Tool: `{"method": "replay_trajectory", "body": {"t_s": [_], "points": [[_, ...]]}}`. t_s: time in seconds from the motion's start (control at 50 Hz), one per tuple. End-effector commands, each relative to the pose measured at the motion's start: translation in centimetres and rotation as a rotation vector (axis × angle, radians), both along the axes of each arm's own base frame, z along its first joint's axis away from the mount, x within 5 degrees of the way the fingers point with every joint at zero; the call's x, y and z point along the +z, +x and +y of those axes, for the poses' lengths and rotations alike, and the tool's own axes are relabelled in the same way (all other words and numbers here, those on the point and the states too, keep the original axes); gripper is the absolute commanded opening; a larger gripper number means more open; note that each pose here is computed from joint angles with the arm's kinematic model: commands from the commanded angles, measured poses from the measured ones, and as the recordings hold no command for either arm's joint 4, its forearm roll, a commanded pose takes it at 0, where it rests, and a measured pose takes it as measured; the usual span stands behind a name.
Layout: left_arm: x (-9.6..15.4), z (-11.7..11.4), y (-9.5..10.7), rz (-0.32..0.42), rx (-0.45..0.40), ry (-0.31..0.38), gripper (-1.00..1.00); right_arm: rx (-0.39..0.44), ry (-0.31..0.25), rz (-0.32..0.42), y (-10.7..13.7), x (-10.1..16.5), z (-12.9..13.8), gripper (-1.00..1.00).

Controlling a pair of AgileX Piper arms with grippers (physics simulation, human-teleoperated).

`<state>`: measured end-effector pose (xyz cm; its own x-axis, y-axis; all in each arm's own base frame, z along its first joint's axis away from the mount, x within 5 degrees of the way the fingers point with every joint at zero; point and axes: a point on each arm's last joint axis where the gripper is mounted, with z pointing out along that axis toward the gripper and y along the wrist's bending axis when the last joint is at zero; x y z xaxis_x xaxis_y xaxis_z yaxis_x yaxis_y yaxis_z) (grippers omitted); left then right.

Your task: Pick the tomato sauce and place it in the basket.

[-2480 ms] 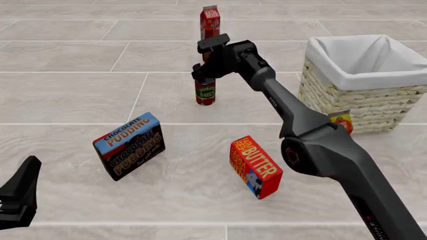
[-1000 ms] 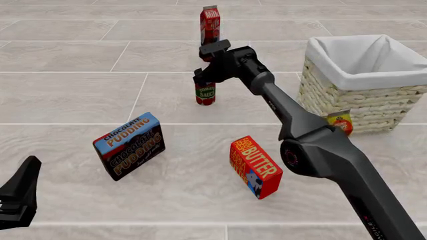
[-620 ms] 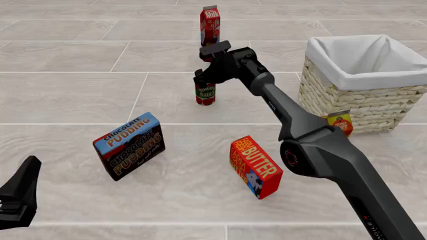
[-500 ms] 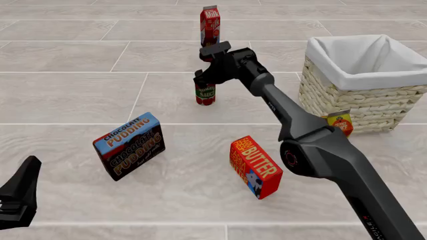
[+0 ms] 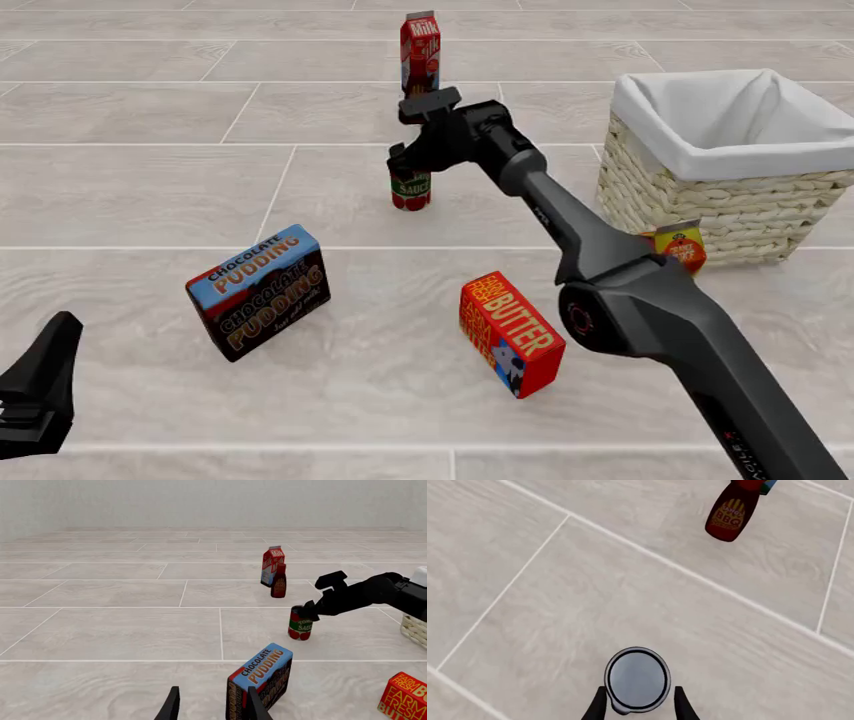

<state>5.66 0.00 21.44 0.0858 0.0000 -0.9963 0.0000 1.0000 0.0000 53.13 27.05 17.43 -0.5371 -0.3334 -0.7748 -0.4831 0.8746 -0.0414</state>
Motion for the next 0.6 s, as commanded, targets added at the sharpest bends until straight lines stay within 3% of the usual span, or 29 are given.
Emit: {"method": "replay_trajectory", "body": {"t_s": [0.02, 0.6], "points": [[0.0, 0.0, 0.0, 0.0, 0.0, 0.0, 1.0, -0.002, 0.002, 0.002, 0.01, -0.22, 0.06, 1.0], [0.0, 0.0, 0.0, 0.0, 0.0, 0.0, 1.0, -0.008, 0.001, 0.011, 0.2, -1.05, -0.09, 1.0]]}}
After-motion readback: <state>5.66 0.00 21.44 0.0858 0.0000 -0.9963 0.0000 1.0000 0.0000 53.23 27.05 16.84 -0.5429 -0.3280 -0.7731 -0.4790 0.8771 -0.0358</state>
